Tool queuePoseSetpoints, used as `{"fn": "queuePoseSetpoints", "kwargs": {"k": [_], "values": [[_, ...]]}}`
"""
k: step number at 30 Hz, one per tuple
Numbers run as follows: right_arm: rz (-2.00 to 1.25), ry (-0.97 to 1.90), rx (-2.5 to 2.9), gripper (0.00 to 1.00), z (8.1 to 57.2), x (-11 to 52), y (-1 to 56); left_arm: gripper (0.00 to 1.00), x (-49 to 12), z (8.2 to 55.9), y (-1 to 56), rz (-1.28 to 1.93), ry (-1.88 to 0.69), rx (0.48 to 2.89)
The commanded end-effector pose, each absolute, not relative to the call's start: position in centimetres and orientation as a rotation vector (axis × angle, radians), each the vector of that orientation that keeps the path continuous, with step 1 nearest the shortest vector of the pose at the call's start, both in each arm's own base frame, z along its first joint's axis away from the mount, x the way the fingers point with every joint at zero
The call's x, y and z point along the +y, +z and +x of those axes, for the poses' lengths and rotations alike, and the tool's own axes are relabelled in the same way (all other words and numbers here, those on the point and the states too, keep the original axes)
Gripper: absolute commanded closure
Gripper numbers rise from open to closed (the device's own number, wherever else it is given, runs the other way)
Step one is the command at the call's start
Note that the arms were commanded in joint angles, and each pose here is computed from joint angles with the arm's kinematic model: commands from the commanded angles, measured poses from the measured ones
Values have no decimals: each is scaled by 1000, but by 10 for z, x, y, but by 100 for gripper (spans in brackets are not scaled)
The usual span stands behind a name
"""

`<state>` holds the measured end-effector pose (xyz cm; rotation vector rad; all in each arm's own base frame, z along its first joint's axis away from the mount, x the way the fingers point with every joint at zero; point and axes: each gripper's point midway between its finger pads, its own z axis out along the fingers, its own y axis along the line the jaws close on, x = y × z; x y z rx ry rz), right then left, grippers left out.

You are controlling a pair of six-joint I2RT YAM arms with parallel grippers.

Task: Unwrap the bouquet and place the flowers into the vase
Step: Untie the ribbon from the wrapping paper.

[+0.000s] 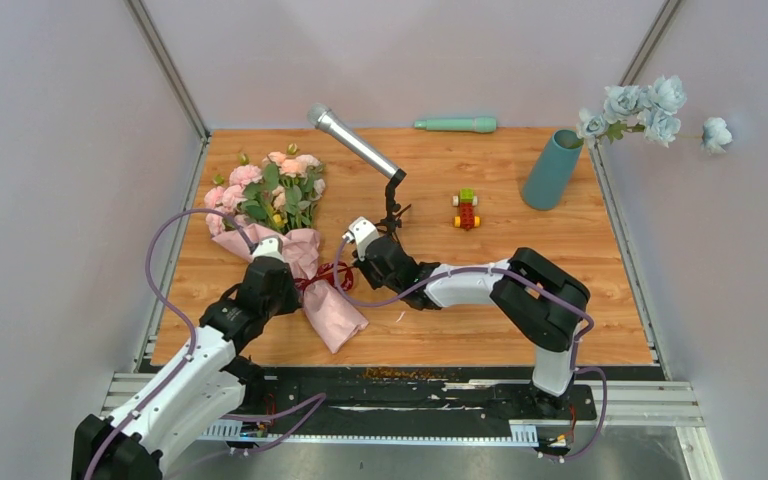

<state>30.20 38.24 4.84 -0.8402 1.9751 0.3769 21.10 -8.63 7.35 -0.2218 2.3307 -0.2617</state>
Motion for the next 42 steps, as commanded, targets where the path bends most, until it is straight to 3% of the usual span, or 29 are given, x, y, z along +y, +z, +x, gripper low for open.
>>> {"fn": "queuePoseSetpoints", "kwargs": {"k": [1, 42], "values": [[-753, 324, 1972, 100, 310, 368, 64, 100, -81, 213, 74, -252, -257, 2317], [-607, 282, 2057, 100, 310, 322, 60, 100, -59, 232, 113, -359, -307, 2223]]}}
